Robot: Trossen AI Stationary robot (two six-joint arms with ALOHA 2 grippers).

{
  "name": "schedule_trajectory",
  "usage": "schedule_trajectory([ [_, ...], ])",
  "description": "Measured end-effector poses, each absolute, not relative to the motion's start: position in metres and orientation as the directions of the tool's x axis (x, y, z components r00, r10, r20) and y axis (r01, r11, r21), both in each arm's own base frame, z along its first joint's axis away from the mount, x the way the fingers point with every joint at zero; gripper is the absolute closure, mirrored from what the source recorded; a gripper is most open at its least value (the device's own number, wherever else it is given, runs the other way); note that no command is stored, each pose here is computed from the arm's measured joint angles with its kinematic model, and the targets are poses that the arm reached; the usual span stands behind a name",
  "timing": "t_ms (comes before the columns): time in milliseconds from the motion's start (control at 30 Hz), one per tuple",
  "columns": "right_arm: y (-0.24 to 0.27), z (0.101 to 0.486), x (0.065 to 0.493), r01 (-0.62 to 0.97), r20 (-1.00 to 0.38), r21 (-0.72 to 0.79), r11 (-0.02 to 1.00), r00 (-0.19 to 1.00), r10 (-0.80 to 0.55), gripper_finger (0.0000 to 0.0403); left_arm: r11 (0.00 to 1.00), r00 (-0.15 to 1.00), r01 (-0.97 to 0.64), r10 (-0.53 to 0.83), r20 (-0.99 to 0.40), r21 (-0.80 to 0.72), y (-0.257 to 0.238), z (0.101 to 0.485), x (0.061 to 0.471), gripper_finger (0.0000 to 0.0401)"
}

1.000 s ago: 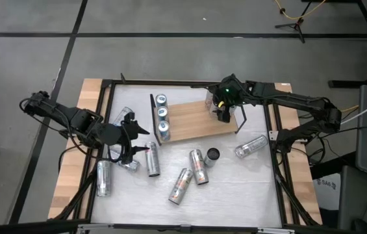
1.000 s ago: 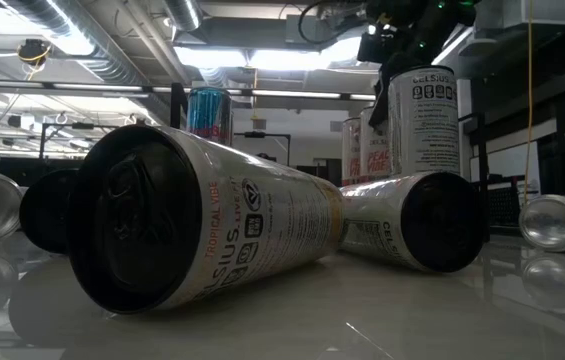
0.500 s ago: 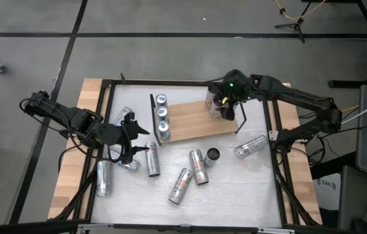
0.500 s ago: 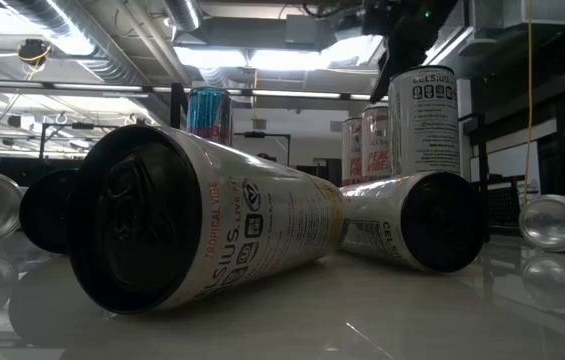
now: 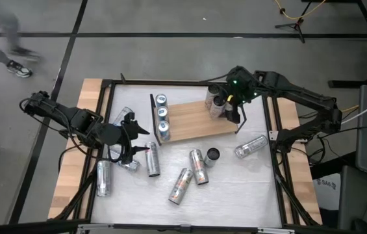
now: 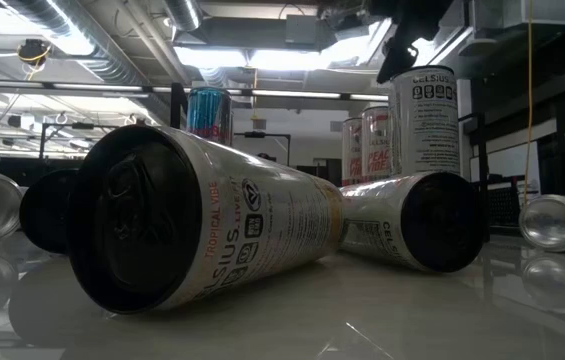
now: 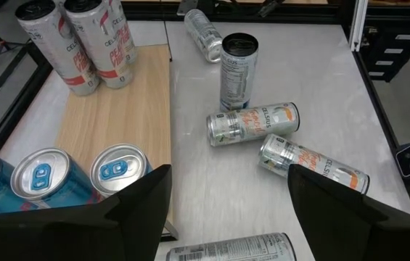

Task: Place canned beverage on shelf
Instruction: Put the white-yellow soda can on the shelf

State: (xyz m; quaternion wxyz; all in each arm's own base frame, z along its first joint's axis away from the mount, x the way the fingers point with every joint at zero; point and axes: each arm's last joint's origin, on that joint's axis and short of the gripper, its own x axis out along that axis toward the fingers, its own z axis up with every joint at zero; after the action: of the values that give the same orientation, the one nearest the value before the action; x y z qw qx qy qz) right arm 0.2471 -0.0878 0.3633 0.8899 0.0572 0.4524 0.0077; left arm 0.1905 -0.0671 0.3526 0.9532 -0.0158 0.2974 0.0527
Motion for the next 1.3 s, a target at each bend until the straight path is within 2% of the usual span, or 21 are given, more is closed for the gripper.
schedule_trajectory([
  [100,-0.079,0.364,0.250,-0.006,-0.792,0.154,0.988,0.598,0.127,0.0054,0.994,0.818,-0.110,0.091,-0.569,0.001,-0.067,0.353,0.190,0.0134],
  [333,-0.044,0.365,0.260,-0.117,-0.787,0.147,0.982,0.587,0.188,0.0054,0.994,0.818,-0.110,0.091,-0.568,0.001,-0.067,0.353,0.190,0.0134],
  [800,0.017,0.368,0.269,-0.152,-0.762,0.227,0.962,0.588,0.273,0.0054,0.994,0.818,-0.110,0.091,-0.568,0.001,-0.067,0.353,0.190,0.0134],
  [1100,0.049,0.364,0.259,-0.168,-0.804,0.278,0.946,0.499,0.324,0.0054,0.994,0.818,-0.110,0.091,-0.568,0.001,-0.067,0.353,0.190,0.0134],
  [1300,0.060,0.355,0.242,-0.157,-0.906,0.159,0.975,0.369,0.207,0.0054,0.994,0.818,-0.113,0.091,-0.569,-0.003,-0.067,0.353,0.190,0.0134],
])
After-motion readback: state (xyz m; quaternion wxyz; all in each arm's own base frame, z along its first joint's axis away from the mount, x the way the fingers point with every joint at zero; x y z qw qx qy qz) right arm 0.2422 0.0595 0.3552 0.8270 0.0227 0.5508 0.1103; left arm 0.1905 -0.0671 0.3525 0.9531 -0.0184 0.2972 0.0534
